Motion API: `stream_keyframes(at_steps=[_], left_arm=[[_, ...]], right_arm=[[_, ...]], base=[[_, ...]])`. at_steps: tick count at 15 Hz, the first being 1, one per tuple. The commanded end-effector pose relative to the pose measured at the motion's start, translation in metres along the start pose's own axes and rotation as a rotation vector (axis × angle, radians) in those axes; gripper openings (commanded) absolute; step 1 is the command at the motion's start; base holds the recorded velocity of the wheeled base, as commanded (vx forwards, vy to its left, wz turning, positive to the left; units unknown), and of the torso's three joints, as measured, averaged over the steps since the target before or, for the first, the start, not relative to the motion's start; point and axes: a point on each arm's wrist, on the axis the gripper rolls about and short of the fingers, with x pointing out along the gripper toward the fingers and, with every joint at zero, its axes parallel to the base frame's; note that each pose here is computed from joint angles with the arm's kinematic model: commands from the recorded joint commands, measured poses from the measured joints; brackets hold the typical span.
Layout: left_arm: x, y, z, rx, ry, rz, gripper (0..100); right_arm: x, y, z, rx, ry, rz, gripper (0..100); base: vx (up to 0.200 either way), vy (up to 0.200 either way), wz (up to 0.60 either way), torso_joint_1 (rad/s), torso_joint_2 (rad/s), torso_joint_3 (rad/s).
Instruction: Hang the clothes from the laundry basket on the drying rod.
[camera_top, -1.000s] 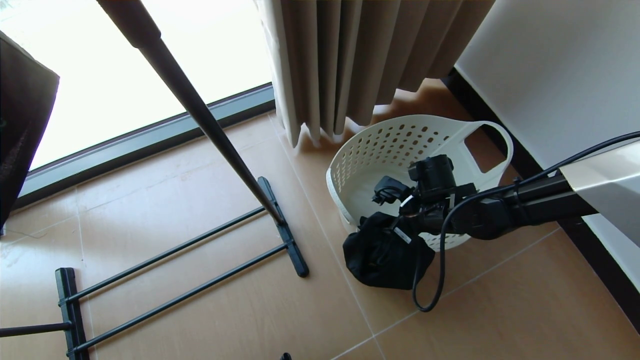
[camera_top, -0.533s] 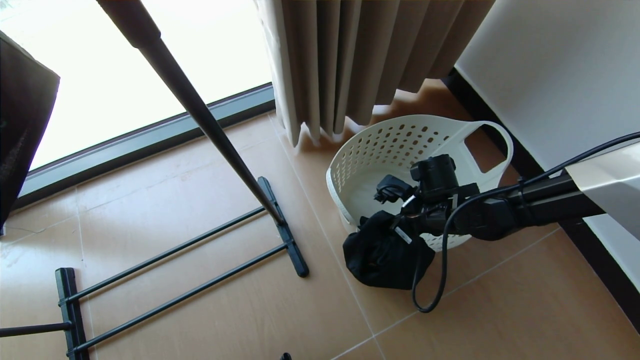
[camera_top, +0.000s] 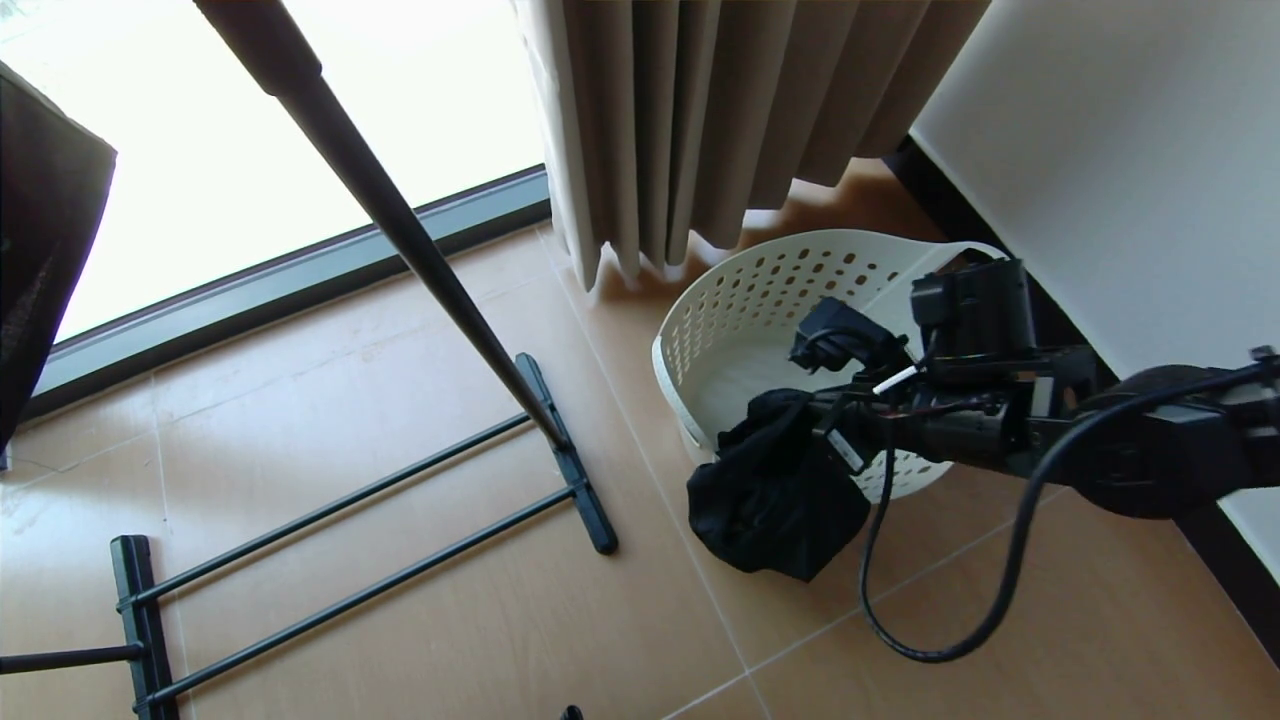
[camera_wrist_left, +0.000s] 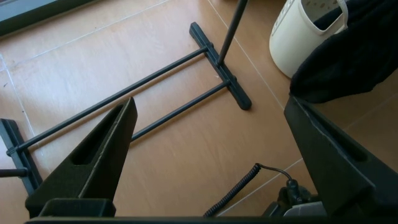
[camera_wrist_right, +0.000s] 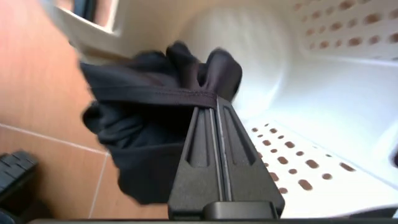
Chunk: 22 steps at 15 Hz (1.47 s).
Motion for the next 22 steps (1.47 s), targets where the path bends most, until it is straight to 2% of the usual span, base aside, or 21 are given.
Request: stream_keyframes(at_steps=[1,2,4,5,8,10,12,14,22], left_arm=[[0.000,0.000,0.000,0.004,-0.001,-0.004,100],[0.000,0.000,0.000,0.005,-0.001,-0.006,100],[0.000,0.000,0.000,0.005,-0.001,-0.006,100],[0.000,0.000,0.000,0.007,0.001,-0.008,100],[0.000,0.000,0.000,0.008,0.001,-0.008,100],[0.000,0.000,0.000,0.013,0.001,-0.009,100],[0.000,-0.001,0.000,0.025,0.002,-0.034,100],[0.000,-0.001,0.000,0.036,0.000,-0.061,100],[0.000,-0.001,0.000,0.034,-0.001,-0.060,100]], right_arm=[[-0.075,0.003,0.006,0.008,-0.171,-0.021,0],[-0.107,0.005,0.003,0.014,-0.249,-0.029,0],[-0.143,0.005,-0.003,0.030,-0.337,-0.039,0],[-0.180,0.006,-0.011,0.058,-0.434,-0.030,0],[-0.233,0.006,-0.033,0.165,-0.584,0.015,0],[-0.243,0.006,-0.043,0.213,-0.620,0.053,0],[-0.243,0.006,-0.039,0.214,-0.637,0.084,0],[-0.242,0.006,-0.040,0.210,-0.630,0.087,0],[-0.235,0.010,-0.042,0.205,-0.601,0.099,0]], base=[[0.000,0.000,0.00,0.000,0.00,0.000],[0.000,0.000,0.00,0.000,0.00,0.000],[0.000,0.000,0.00,0.000,0.00,0.000],[0.000,0.000,0.00,0.000,0.00,0.000],[0.000,0.000,0.00,0.000,0.00,0.000],[0.000,0.000,0.00,0.001,0.00,0.035],[0.000,0.000,0.00,-0.002,0.00,0.154],[0.000,0.000,0.00,-0.005,0.00,0.188],[0.000,0.000,0.00,0.002,0.00,0.207]])
